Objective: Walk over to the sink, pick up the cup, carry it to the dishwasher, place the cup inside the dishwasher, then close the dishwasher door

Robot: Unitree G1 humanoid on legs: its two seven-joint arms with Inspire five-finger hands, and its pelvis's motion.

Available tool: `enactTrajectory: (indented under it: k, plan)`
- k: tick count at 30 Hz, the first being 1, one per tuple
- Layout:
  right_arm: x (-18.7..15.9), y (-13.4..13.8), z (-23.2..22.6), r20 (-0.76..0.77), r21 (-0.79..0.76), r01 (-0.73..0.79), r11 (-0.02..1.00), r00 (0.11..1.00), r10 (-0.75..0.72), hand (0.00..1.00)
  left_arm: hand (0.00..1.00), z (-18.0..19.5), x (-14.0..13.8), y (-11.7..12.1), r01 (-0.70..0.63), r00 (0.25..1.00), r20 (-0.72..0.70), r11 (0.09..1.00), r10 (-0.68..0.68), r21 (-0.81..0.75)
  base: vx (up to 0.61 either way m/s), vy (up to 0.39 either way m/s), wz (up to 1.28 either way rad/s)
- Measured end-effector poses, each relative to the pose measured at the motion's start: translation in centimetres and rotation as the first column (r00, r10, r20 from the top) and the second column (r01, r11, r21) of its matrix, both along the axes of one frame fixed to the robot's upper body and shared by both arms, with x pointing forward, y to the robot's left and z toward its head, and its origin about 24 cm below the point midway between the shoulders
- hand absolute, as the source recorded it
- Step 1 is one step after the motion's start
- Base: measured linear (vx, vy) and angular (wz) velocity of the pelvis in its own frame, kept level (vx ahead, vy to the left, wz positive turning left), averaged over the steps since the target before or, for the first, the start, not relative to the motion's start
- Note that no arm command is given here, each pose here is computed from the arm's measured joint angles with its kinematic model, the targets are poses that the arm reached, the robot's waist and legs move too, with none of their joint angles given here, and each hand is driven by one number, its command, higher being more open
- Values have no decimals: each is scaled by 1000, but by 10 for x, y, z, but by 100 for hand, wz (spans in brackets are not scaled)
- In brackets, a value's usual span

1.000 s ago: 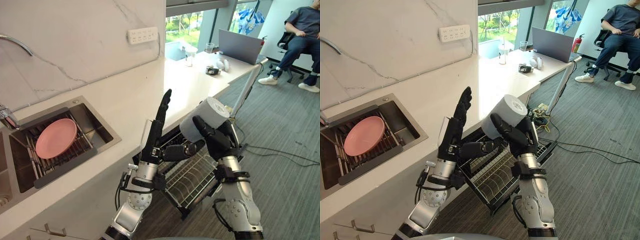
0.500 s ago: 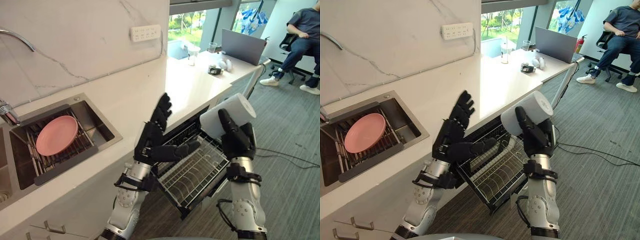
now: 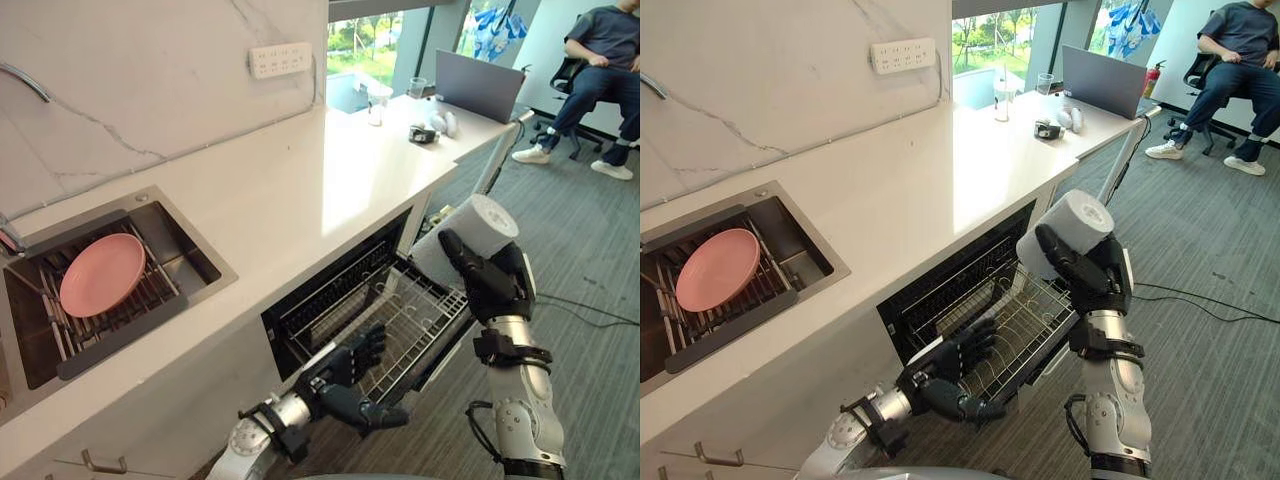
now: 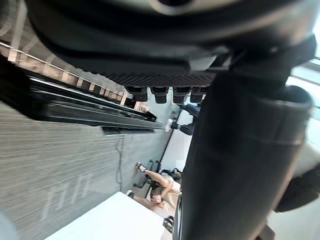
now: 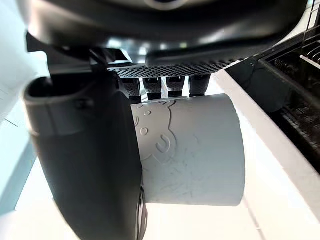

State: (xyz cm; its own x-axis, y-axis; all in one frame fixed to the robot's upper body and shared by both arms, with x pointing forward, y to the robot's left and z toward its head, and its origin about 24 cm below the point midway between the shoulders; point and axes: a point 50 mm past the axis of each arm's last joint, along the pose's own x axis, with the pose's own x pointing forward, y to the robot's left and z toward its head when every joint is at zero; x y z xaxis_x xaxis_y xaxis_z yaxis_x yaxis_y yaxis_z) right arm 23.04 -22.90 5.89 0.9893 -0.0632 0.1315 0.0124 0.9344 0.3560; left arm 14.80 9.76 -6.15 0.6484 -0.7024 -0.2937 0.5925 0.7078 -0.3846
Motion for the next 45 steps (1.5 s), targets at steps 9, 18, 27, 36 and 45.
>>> enactTrajectory:
  k: [9,18,27,36,45]
  plan:
    - [-6,-10,-51,-324,-125,-110,986,944,64,0,100,-64,-68,76,-214,905,-309,941,292,262,-9,-30,16]
    - [-15,-13,-75,-462,-132,-187,974,881,107,0,100,-75,-86,102,-456,776,-263,798,573,393,-44,-25,11]
    - [-27,-21,-116,-657,-166,-258,952,749,89,0,100,-84,-116,121,-588,564,-246,593,788,550,-28,-27,22]
    - [-1,-38,-122,-750,-219,-340,915,658,65,0,100,-88,-115,121,-565,556,-241,574,796,592,-25,-10,24]
    - [59,-46,-85,-730,-330,-391,860,683,31,0,100,-82,-75,119,-591,608,-200,606,769,533,-37,-6,24]
